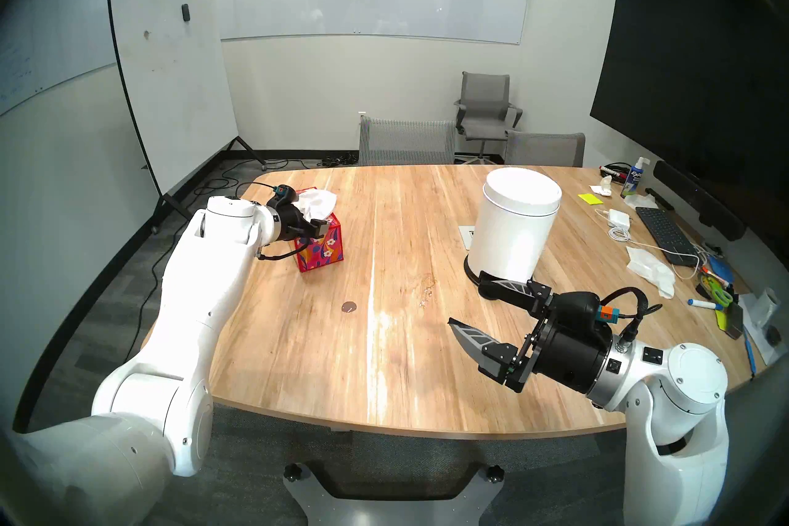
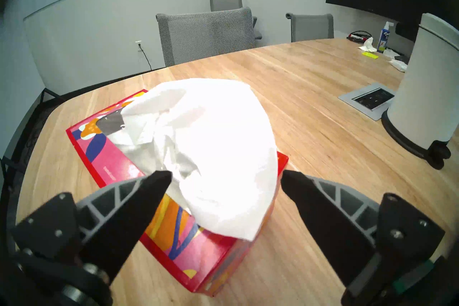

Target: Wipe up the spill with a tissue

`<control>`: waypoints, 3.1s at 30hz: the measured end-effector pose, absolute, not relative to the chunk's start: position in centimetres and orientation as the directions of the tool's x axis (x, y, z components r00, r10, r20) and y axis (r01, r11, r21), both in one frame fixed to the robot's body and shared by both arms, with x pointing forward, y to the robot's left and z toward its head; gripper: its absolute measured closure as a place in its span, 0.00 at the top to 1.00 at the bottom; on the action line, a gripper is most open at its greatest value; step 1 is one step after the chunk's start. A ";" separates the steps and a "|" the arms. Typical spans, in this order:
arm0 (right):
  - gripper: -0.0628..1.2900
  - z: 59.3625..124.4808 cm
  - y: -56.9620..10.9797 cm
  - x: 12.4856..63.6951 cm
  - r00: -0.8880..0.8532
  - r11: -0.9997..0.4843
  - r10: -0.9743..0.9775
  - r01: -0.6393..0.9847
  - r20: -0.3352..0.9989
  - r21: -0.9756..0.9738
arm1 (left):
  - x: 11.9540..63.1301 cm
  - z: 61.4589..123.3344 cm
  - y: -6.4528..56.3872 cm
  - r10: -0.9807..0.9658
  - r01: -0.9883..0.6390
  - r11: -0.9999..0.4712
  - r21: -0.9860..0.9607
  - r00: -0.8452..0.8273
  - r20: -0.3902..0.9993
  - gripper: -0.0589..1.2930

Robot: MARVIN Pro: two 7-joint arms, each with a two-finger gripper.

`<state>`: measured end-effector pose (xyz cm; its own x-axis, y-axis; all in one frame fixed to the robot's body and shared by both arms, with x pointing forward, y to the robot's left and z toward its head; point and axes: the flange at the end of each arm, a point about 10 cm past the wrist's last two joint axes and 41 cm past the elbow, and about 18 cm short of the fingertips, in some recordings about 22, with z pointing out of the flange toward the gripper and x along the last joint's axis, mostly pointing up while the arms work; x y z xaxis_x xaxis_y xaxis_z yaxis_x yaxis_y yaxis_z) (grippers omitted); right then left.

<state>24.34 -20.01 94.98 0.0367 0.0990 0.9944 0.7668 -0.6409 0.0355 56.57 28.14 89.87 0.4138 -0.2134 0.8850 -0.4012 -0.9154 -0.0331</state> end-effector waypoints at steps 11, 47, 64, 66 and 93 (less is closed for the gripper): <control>0.95 95.0 -20.0 24.3 0.037 -0.641 0.099 0.767 0.994 0.035 | 56.8 89.2 28.5 -0.214 -0.389 -0.920 -0.038 0.418 0.883 0.31; 0.95 95.0 -20.0 24.3 0.037 -0.641 0.099 0.767 0.994 0.035 | 52.5 97.0 27.7 -0.148 -0.470 -0.883 0.008 0.294 0.944 0.03; 0.95 95.0 -20.0 24.3 0.037 -0.641 0.099 0.767 0.994 0.035 | 54.1 103.4 27.3 -0.085 -0.418 -0.908 0.024 0.242 0.967 0.03; 0.95 95.0 -20.0 24.3 0.037 -0.641 0.099 0.767 0.994 0.035 | 54.2 104.1 27.3 -0.078 -0.414 -0.910 0.027 0.234 0.969 0.03; 0.95 95.0 -20.0 24.3 0.037 -0.641 0.099 0.767 0.994 0.035 | 50.7 114.7 27.8 0.005 -0.550 -0.831 0.082 0.141 0.990 0.03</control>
<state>24.35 -20.01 94.96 0.0371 0.0986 0.9944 0.7668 -0.6410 0.0349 50.66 27.78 114.66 0.1407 0.0049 0.9900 -0.5500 -0.8311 0.0822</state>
